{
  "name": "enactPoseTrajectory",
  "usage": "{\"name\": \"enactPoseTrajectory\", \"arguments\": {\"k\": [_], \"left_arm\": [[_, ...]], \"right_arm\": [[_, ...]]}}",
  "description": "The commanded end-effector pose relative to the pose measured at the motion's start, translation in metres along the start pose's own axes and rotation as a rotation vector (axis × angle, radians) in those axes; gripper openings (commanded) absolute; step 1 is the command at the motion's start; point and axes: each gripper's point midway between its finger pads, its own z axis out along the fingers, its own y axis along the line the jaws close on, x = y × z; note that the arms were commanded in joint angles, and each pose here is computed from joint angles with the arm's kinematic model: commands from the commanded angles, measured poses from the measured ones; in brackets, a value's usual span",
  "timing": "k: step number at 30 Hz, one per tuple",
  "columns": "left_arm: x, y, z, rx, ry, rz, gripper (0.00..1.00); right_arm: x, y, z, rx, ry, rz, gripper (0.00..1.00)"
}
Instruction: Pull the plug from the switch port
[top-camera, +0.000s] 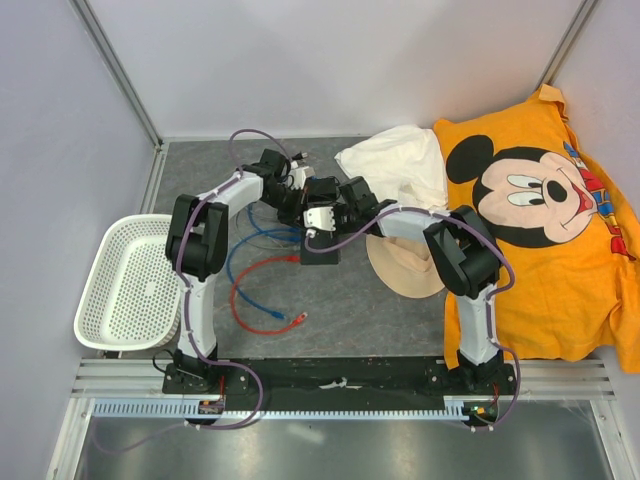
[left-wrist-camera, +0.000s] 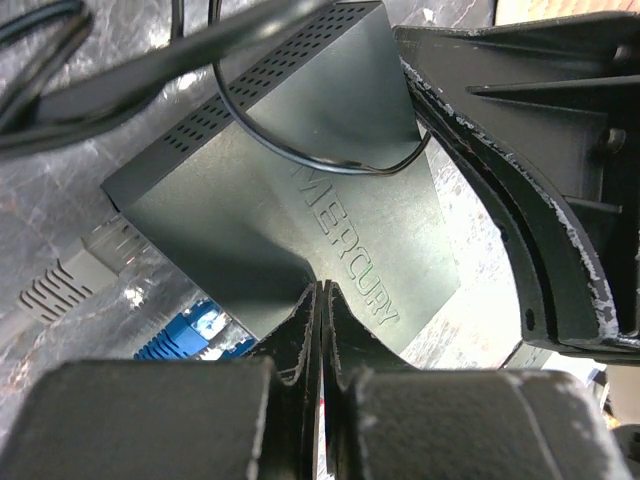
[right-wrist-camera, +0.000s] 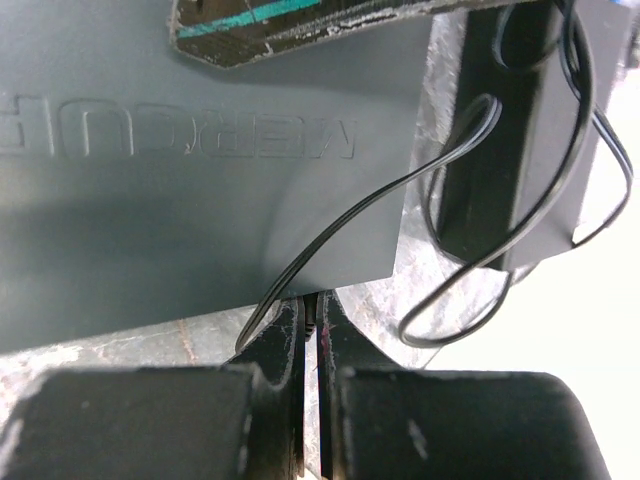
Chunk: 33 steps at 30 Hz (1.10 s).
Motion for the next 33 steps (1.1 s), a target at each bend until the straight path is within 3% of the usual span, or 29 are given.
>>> {"name": "enactPoseTrajectory", "arguments": {"k": [1,6,10,14,17,20,24,28,33], "left_arm": [[0.046,0.053,0.024,-0.172,0.166,-0.040,0.02],[0.045,0.056,0.027,-0.181,0.169,-0.049,0.02],[0.045,0.059,0.029,-0.186,0.173,-0.055,0.02],[0.045,0.059,0.030,-0.187,0.175,-0.060,0.02],[0.045,0.059,0.030,-0.188,0.176,-0.058,0.01],[0.045,0.059,0.029,-0.186,0.178,-0.059,0.02],[0.044,0.057,0.028,-0.184,0.173,-0.051,0.02],[0.045,0.059,0.030,-0.201,0.179,-0.042,0.02],[0.044,0.056,0.029,-0.194,0.179,-0.036,0.02]], "right_arm": [[0.043,-0.034,-0.017,0.202,0.159,0.017,0.00],[0.052,-0.036,-0.019,0.371,0.235,-0.036,0.00],[0.058,-0.052,-0.041,0.691,0.260,-0.073,0.00],[0.071,-0.050,-0.040,0.748,0.313,-0.076,0.00],[0.074,-0.050,-0.041,0.730,0.312,-0.049,0.00],[0.078,-0.063,-0.050,0.702,0.287,0.081,0.00],[0.046,-0.084,-0.058,0.480,0.055,0.362,0.00],[0.024,-0.097,-0.073,0.390,0.021,0.536,0.00],[0.013,-0.114,-0.080,0.400,-0.008,0.639,0.00]]}}
